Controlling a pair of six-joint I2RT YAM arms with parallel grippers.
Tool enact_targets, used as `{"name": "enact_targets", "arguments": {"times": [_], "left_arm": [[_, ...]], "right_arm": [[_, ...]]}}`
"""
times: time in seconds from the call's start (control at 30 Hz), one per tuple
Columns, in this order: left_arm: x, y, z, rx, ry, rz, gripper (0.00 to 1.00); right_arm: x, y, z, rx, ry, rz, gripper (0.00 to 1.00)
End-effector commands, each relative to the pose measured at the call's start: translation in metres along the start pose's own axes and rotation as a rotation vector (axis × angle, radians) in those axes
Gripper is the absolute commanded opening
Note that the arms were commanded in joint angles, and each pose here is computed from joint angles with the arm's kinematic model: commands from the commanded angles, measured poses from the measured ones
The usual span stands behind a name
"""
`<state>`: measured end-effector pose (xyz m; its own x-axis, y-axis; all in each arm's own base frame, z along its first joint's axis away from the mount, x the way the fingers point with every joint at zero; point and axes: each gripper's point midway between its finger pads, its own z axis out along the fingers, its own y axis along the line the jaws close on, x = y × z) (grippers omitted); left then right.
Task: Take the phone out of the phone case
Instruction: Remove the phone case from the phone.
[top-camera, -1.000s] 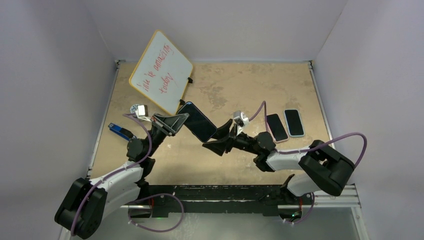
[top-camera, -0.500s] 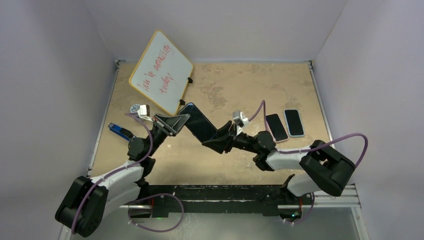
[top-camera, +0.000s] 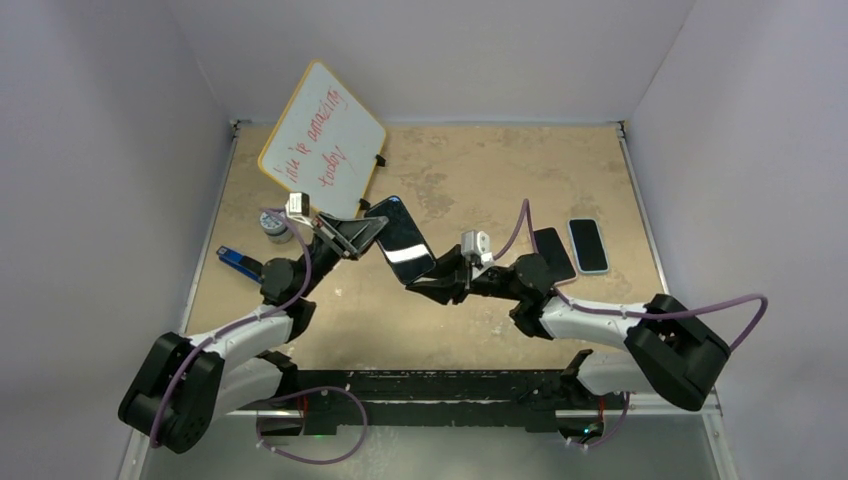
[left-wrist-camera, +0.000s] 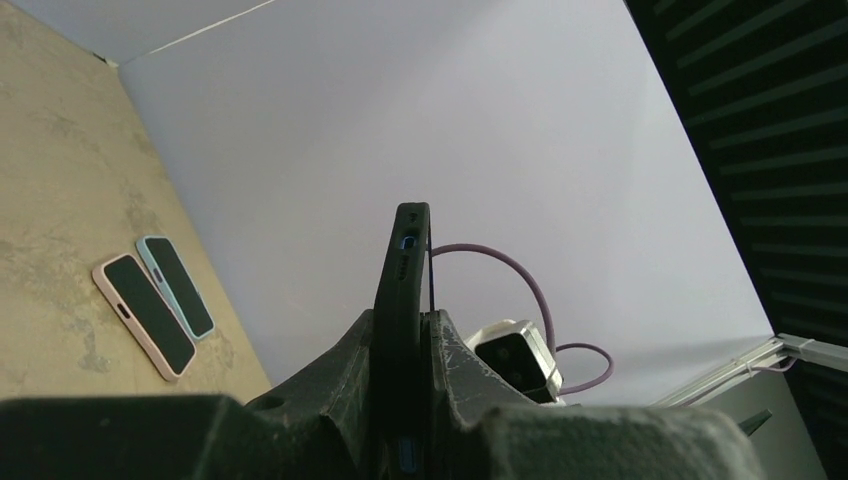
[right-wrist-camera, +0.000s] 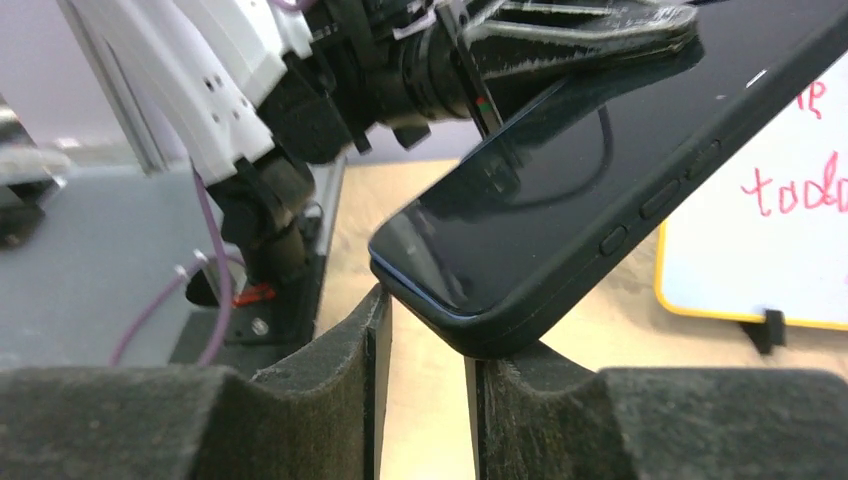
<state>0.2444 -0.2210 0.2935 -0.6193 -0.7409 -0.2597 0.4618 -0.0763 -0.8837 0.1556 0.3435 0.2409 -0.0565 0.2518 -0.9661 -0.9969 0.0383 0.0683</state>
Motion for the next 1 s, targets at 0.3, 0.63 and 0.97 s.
{"name": "enact_targets", "arguments": {"times": [0.3,0.63,0.97], "left_arm": [[0.013,0.001,0.006,-0.02,0.105,0.117,0.0],[0.018,-0.028,0.015,0.1,0.24,0.454,0.0],[0.035,-0.052,0.011,0.226,0.392,0.655,0.0]], "right_arm": [[-0.019,-0.028,0.001,0.119,0.031,-0.26,0.1],[0.003,-0.007,-0.023,0.095,0.166,-0.152,0.48],[0.013,0.009,-0.028,0.023,0.239,-0.103,0.52]]}}
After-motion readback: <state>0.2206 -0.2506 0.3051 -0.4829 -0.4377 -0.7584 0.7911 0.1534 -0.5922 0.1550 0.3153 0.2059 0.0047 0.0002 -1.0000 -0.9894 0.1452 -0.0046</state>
